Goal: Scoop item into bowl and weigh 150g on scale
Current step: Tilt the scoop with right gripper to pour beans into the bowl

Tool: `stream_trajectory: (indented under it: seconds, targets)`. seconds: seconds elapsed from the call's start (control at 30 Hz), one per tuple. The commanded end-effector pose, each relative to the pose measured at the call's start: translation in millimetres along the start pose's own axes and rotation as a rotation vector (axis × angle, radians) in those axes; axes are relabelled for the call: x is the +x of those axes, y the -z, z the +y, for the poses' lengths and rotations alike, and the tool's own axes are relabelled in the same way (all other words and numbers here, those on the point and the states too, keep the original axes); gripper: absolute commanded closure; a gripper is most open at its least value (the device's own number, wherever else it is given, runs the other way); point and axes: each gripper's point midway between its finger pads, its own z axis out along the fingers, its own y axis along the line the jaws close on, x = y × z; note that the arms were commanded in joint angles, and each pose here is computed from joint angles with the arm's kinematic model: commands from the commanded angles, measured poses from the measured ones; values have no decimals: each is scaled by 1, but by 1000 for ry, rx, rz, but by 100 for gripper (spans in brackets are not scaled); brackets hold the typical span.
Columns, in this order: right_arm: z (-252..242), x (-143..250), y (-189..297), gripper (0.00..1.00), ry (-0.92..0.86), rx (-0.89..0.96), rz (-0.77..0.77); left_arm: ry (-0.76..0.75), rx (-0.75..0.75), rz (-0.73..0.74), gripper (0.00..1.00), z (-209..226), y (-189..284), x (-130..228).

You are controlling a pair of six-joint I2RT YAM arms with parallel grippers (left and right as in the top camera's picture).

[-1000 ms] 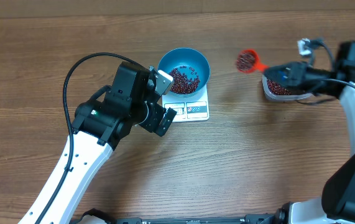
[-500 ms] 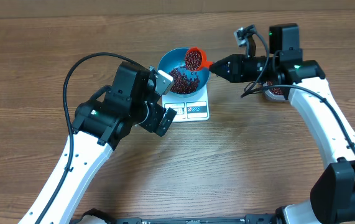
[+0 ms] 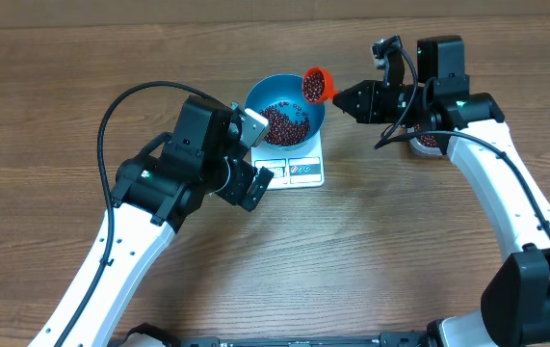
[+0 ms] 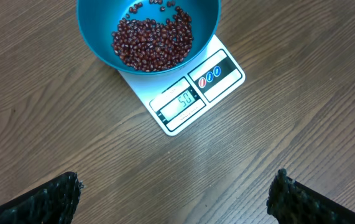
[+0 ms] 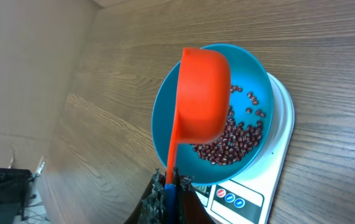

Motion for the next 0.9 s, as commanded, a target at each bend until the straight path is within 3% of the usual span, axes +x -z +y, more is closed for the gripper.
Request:
stream_trajectory:
  seconds: [0.0, 0.87]
  targets:
    - [27, -10, 6, 96, 129, -21, -34, -18, -8, 0, 0, 1, 1, 2]
    - [37, 0, -13, 97, 304, 58, -10, -18, -8, 0, 0, 1, 1, 2]
